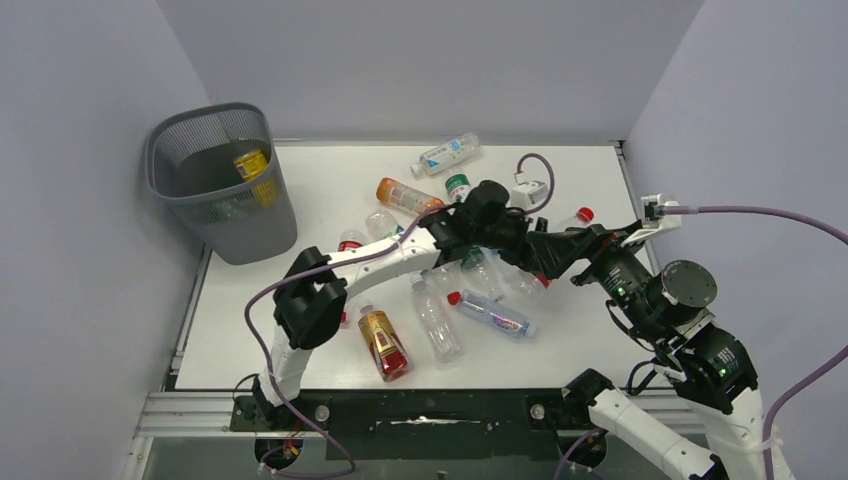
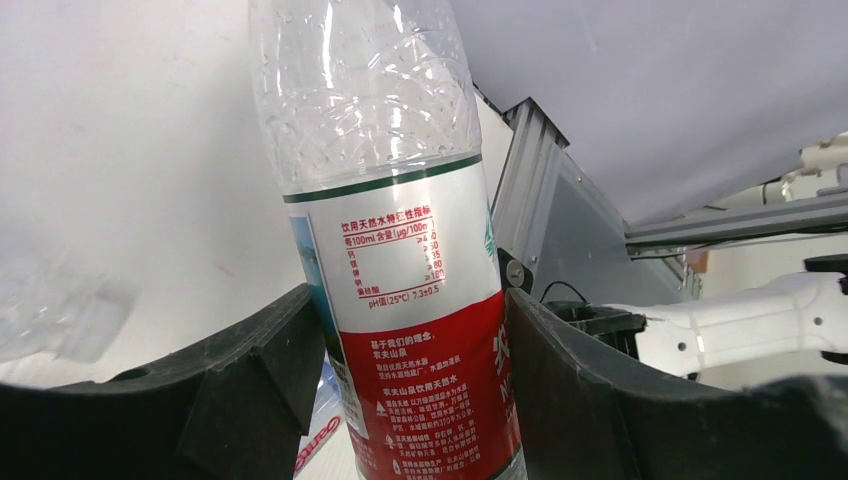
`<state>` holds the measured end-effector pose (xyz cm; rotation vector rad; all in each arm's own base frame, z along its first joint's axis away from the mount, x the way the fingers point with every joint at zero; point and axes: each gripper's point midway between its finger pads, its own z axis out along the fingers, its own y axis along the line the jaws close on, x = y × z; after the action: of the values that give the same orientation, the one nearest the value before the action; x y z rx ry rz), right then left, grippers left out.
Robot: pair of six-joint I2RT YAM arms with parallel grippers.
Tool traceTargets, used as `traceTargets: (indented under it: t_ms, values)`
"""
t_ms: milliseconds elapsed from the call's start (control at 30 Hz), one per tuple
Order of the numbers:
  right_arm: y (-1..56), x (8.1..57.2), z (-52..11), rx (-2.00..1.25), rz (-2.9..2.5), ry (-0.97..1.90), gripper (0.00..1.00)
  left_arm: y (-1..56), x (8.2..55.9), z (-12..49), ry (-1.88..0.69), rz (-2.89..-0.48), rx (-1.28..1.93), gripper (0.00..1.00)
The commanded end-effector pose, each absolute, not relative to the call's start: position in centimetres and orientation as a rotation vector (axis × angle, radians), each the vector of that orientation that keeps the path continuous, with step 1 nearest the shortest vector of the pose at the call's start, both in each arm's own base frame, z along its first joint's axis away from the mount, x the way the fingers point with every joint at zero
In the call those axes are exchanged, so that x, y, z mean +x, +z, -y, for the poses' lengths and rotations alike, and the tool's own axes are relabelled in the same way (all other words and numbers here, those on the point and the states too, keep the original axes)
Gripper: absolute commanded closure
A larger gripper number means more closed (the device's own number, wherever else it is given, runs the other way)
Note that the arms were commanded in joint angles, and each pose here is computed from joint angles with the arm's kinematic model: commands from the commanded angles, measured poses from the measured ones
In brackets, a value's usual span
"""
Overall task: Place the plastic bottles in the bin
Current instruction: Pick up the plastic bottle at the center of the board.
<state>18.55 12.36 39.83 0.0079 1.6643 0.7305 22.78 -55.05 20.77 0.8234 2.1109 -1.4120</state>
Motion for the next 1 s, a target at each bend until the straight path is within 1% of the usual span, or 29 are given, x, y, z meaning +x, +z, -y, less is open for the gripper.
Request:
traceTargets:
  t_ms: [0,200,400,667,833,967]
  values:
    - [42.1,18.2,-12.4,-0.009,-1.578,0.763,0.02,29.7,25.5,51.8,-1.535,-1.866,0.734,0.42]
    - [41.6,18.4,-12.6,-0.009,-1.584,0.765,0.02,31.8,28.9,47.1,-1.454,-1.838,0.643,0.42]
    - [41.2,18.6,-12.7,-0.009,-1.595,0.765,0.02,33.7,32.0,42.0,-1.305,-1.833,0.564,0.42]
    - [39.4,19.0,-13.6,-0.016,-1.642,0.777,0.02,36.6,37.0,32.5,-0.951,-1.839,0.384,0.42]
    - [36.0,19.4,-14.5,-0.012,-1.716,0.797,0.02,38.4,38.7,26.2,-0.723,-1.834,0.279,0.41]
    - [33.7,19.6,-15.3,-0.005,-1.758,0.824,0.02,40.1,40.2,20.8,-0.601,-1.824,0.179,0.41]
